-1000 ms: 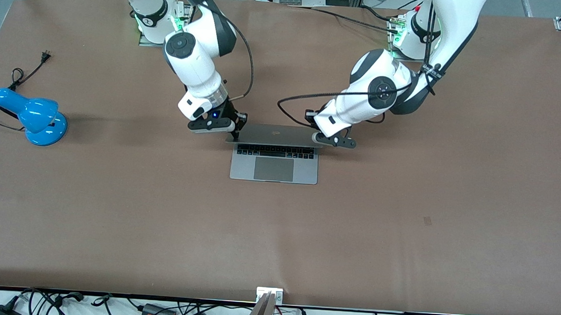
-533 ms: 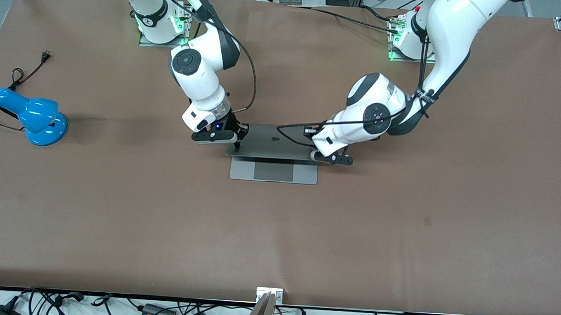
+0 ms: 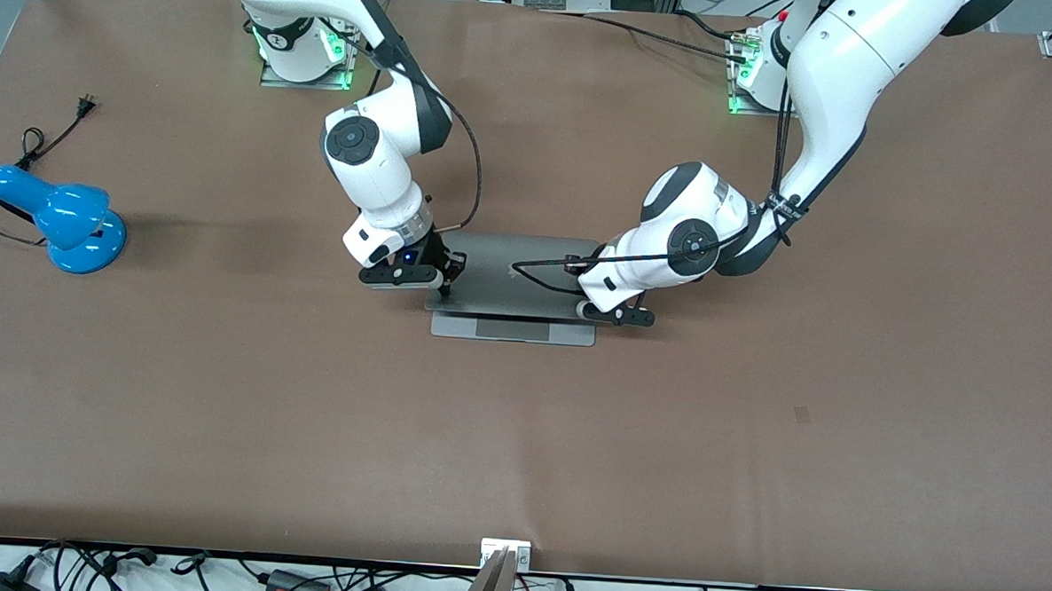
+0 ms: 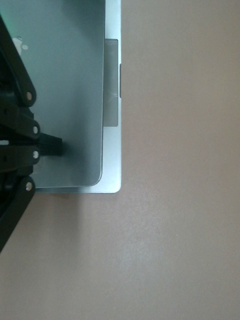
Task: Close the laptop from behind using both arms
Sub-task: 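Push the laptop screen down with both grippers until the lid shuts, then press both grippers on the closed silver lid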
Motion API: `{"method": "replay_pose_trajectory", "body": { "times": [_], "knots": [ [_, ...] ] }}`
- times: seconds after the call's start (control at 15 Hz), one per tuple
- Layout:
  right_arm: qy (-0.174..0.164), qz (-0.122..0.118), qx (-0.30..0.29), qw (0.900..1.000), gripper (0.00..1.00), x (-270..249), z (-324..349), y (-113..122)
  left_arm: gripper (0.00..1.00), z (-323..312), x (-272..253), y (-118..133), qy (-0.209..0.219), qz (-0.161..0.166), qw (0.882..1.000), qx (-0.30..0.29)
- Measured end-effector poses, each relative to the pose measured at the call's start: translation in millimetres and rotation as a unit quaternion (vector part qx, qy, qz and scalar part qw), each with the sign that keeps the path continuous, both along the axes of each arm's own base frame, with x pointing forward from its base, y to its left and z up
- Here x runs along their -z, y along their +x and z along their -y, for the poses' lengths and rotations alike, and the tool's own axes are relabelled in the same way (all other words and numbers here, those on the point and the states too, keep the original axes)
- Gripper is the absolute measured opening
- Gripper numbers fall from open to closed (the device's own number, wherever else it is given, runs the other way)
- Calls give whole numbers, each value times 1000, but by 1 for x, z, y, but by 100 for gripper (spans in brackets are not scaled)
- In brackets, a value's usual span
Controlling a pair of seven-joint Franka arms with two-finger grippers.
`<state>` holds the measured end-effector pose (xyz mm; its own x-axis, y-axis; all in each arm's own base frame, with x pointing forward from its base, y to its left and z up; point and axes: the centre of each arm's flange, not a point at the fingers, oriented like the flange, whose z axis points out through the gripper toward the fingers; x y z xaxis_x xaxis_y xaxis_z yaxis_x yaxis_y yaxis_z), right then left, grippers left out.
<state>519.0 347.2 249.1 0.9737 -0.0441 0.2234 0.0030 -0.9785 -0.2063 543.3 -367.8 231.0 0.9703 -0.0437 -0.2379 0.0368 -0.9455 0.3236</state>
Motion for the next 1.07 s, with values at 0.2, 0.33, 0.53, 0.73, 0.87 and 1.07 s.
{"method": "replay_pose_trajectory", "body": {
  "times": [0.2,0.33,0.53,0.73,0.87,1.07],
  "knots": [
    [0,4,1,1000,1,16,0,1,1,-1,-3,11,-1,10,1000,-3],
    [1,11,2,1000,1,26,0,2,1,0,-2,17,0,17,1000,-1],
    [0,13,2,1000,1,40,0,1,1,6,14,14,16,16,1000,7],
    [-2,11,0,1000,1,49,-1,-1,1,12,35,7,32,10,999,15],
    [-2,13,-1,1000,1,55,-2,-2,1,12,44,7,35,12,999,17],
    [0,20,-2,1000,1,62,-4,-4,1,12,49,7,36,14,999,19]
  ]
}}
